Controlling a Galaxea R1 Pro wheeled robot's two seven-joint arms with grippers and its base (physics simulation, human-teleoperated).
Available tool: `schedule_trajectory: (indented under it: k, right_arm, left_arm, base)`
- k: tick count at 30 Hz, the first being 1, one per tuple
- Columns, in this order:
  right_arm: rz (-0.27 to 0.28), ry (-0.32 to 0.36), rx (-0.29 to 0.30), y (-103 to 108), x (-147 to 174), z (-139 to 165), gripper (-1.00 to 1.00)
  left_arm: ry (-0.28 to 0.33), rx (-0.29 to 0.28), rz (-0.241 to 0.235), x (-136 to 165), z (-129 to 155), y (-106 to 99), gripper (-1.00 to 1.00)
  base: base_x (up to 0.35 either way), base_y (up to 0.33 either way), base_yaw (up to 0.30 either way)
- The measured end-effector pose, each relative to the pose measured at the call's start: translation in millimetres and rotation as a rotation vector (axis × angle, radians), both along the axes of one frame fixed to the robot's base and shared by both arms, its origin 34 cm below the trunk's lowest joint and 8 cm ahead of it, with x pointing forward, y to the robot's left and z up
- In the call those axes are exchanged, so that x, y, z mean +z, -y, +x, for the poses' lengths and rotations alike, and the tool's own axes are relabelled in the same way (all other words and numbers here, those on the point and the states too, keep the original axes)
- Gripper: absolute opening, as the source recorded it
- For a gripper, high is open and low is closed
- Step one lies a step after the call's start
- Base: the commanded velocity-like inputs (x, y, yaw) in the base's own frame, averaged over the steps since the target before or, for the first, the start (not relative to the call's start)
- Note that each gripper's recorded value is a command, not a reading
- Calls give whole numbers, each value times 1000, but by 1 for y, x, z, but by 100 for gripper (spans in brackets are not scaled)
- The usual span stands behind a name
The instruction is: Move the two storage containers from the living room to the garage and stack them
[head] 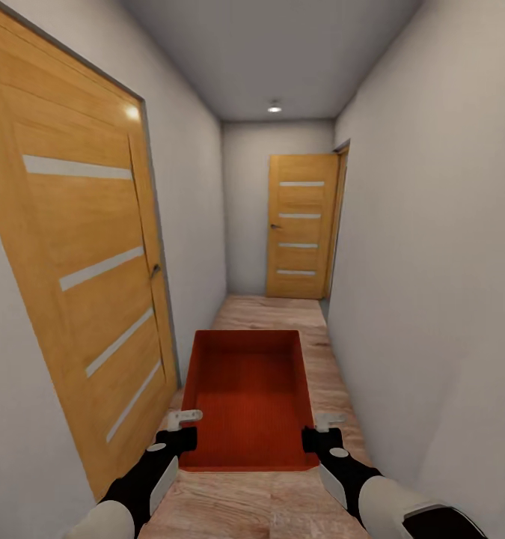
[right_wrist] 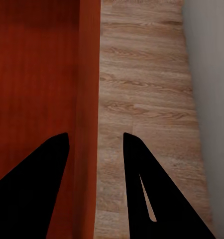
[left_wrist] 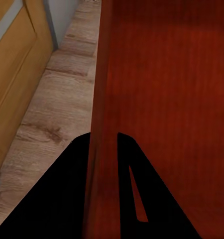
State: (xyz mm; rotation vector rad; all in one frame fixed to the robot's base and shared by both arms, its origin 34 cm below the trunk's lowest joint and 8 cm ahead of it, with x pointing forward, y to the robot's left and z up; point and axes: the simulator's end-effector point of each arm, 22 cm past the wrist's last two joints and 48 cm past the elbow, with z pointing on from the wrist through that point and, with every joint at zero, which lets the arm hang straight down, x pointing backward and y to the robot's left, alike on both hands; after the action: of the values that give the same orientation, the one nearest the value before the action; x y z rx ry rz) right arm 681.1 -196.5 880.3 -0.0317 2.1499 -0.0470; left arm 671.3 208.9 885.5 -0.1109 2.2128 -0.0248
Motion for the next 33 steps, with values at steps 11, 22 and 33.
schedule_trajectory:
  k: [11,22,33]
  right_arm:
    - [0,-1,0,0,0,0,-100]
    - [0,0,0,0,0,0,-100]
    - [1,0,0,0,0,0,-100]
  left_arm:
    - [-1,0,0,0,0,0,-100]
    - [0,0,0,0,0,0,-100]
    - [0,0,-1,0,0,0,-100]
  base:
    - [325,0,0]
    - [324,0,-17]
    - [324,6,-210]
